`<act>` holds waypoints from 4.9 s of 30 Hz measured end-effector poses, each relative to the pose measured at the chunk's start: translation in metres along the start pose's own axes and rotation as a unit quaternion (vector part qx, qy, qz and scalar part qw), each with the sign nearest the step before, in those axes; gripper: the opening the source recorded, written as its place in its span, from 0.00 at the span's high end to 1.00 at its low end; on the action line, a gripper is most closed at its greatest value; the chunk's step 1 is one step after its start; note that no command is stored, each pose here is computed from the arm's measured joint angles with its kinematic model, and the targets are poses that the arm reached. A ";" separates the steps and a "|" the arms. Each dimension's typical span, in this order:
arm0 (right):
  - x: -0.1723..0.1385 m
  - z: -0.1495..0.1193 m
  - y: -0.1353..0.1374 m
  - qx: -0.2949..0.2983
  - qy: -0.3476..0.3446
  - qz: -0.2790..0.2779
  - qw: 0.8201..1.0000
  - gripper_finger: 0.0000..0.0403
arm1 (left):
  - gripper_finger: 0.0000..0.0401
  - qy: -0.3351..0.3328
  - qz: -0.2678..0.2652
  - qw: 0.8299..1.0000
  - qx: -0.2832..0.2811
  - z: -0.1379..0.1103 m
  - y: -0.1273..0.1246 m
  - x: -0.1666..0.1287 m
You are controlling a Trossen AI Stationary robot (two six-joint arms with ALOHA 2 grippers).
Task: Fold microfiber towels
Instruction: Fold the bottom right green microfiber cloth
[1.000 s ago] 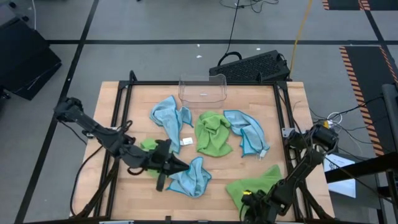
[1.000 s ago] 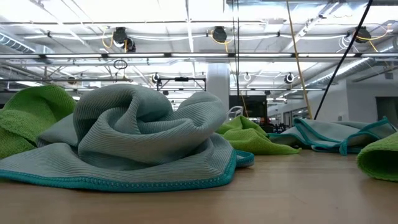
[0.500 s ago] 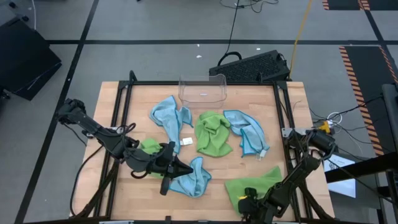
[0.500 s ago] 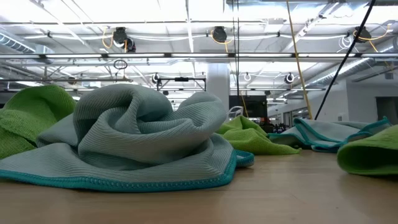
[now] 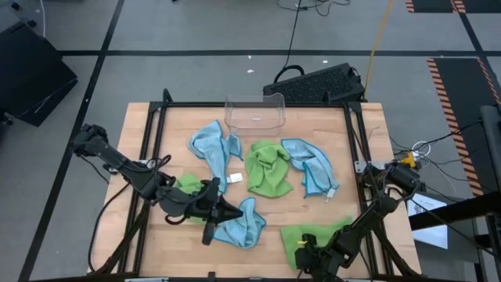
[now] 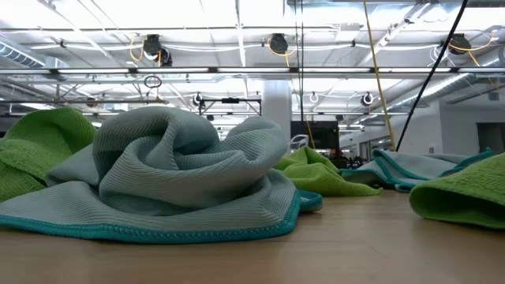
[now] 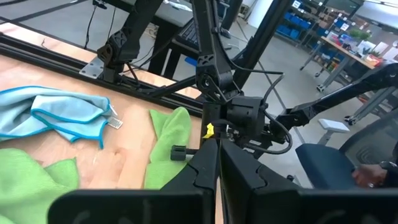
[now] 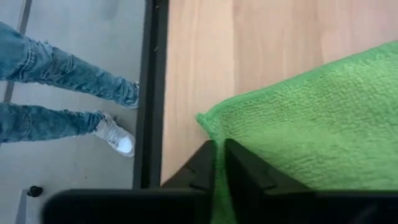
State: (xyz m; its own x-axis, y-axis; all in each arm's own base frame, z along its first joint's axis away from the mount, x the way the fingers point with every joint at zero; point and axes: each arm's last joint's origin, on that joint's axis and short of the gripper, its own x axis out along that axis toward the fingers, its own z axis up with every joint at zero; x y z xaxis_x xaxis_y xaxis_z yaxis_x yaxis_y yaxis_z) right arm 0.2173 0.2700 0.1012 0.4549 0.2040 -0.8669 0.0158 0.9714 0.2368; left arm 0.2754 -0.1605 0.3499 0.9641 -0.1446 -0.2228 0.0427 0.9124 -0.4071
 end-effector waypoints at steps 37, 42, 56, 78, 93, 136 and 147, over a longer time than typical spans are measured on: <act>-0.206 0.116 -0.074 0.074 -0.299 0.128 0.943 1.00 | 0.39 -0.081 -0.026 0.995 0.045 -0.006 0.005 0.084; -0.215 0.123 -0.086 0.089 -0.320 0.120 0.936 1.00 | 0.41 -0.079 -0.028 0.995 0.045 -0.001 0.014 0.093; -0.216 0.127 -0.091 0.106 -0.330 0.120 0.930 1.00 | 0.59 -0.077 0.029 0.995 0.063 0.006 0.044 0.105; -0.216 0.133 -0.101 0.137 -0.343 0.100 0.924 1.00 | 0.55 -0.042 0.062 0.997 0.037 0.001 0.054 0.106; -0.212 0.108 -0.092 0.145 -0.240 0.111 0.953 0.81 | 0.99 0.021 0.032 0.998 0.039 -0.006 0.060 0.107; -0.059 -0.004 -0.082 0.281 -0.108 0.251 0.920 0.58 | 0.98 0.146 0.057 0.985 0.067 -0.046 0.025 0.082; -0.071 -0.020 -0.058 0.225 -0.097 0.260 0.934 0.58 | 0.99 0.169 0.068 0.980 0.074 -0.050 0.027 0.080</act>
State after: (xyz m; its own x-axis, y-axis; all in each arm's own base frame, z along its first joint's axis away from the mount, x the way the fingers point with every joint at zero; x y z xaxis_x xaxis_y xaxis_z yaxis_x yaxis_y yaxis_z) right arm 0.1664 0.2021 0.1399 0.6569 0.5662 -0.4979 0.0999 0.5892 0.8018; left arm 0.3401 -0.1664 0.2766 0.8224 -0.1131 -0.5575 -0.0193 0.9739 -0.2260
